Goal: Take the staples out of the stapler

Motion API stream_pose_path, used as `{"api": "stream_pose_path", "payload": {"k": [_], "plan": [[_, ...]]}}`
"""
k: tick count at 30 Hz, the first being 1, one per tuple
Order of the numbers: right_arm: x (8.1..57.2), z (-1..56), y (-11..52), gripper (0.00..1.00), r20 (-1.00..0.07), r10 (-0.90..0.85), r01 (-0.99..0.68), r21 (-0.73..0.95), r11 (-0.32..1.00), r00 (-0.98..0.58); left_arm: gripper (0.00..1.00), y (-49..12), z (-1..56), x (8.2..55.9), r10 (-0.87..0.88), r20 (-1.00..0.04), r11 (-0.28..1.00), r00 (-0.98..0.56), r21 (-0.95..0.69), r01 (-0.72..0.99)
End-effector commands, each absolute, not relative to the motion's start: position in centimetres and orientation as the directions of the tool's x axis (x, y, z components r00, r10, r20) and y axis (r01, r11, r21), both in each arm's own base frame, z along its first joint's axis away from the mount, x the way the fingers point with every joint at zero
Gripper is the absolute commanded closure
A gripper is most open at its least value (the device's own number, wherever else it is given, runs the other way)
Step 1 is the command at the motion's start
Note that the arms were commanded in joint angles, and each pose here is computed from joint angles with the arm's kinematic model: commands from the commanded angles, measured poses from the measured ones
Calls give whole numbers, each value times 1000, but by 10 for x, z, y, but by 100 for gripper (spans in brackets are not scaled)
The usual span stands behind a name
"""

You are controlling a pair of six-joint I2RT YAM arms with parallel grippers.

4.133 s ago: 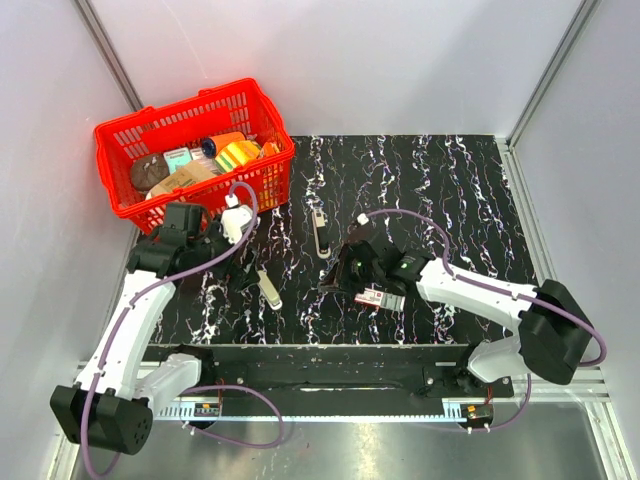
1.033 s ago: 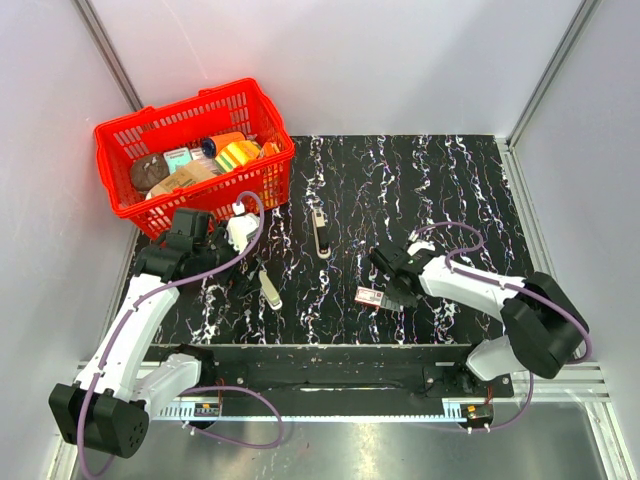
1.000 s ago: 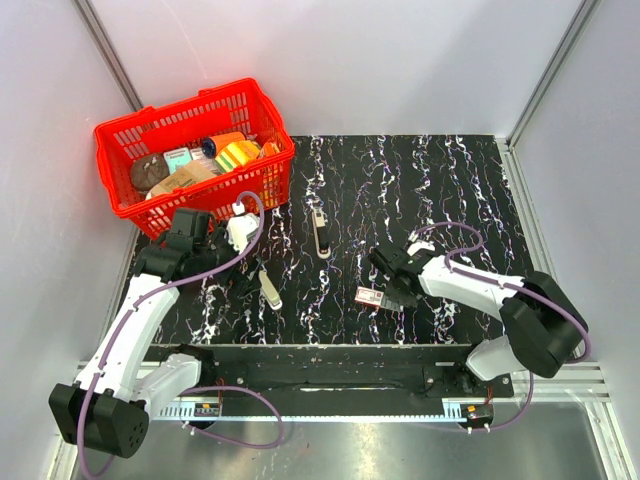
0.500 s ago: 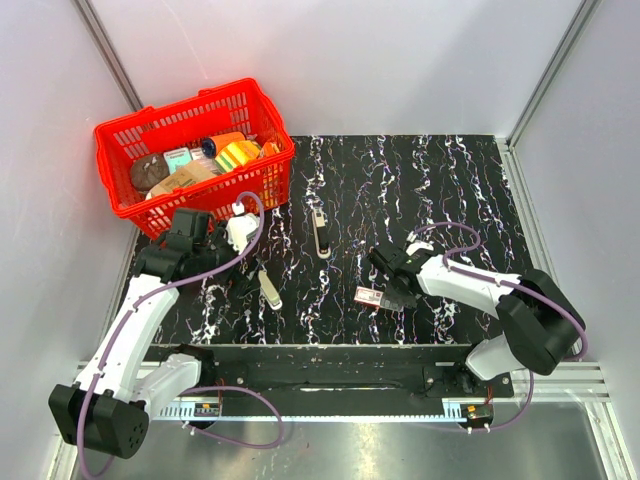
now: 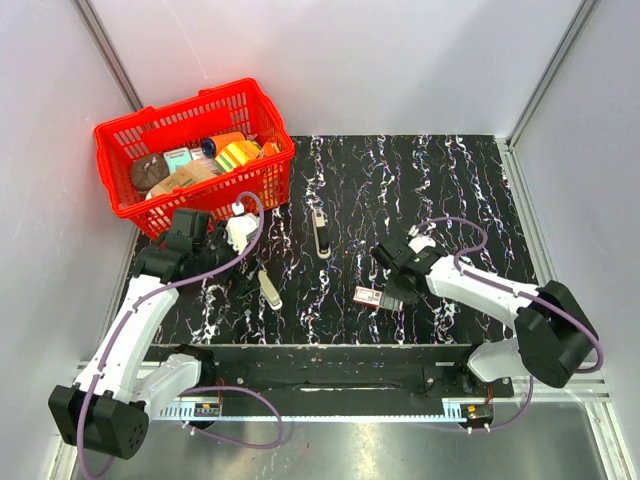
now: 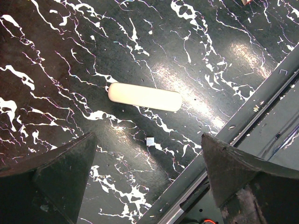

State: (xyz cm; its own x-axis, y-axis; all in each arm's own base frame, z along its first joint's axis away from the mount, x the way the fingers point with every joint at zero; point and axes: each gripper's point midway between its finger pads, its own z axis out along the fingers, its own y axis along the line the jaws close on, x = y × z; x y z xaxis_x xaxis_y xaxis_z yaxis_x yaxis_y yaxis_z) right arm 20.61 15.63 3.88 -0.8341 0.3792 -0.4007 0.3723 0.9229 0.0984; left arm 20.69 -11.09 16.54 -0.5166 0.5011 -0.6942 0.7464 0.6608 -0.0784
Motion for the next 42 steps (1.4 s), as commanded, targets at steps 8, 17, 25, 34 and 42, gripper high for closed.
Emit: {"api": "stream_pose_path", "payload": {"k": [8, 17, 25, 34, 42], "plan": [[221, 93, 151, 76, -491, 376, 353, 143, 925, -786, 1, -119, 179, 215, 482, -738, 644, -472, -67, 762], [202, 73, 107, 77, -459, 461, 455, 131, 881, -760, 1, -164, 143, 244, 603, -683, 582, -412, 23, 813], [197, 45, 112, 86, -337, 563, 505, 249, 826, -755, 1, -223, 103, 278, 708, -638, 476, -303, 114, 872], [199, 24, 117, 91, -262, 584, 518, 281, 808, -769, 3, -277, 54, 281, 782, -575, 378, -239, 133, 916], [202, 12, 129, 94, -209, 573, 509, 291, 810, -793, 4, -296, 35, 278, 798, -559, 344, -224, 118, 932]]}}
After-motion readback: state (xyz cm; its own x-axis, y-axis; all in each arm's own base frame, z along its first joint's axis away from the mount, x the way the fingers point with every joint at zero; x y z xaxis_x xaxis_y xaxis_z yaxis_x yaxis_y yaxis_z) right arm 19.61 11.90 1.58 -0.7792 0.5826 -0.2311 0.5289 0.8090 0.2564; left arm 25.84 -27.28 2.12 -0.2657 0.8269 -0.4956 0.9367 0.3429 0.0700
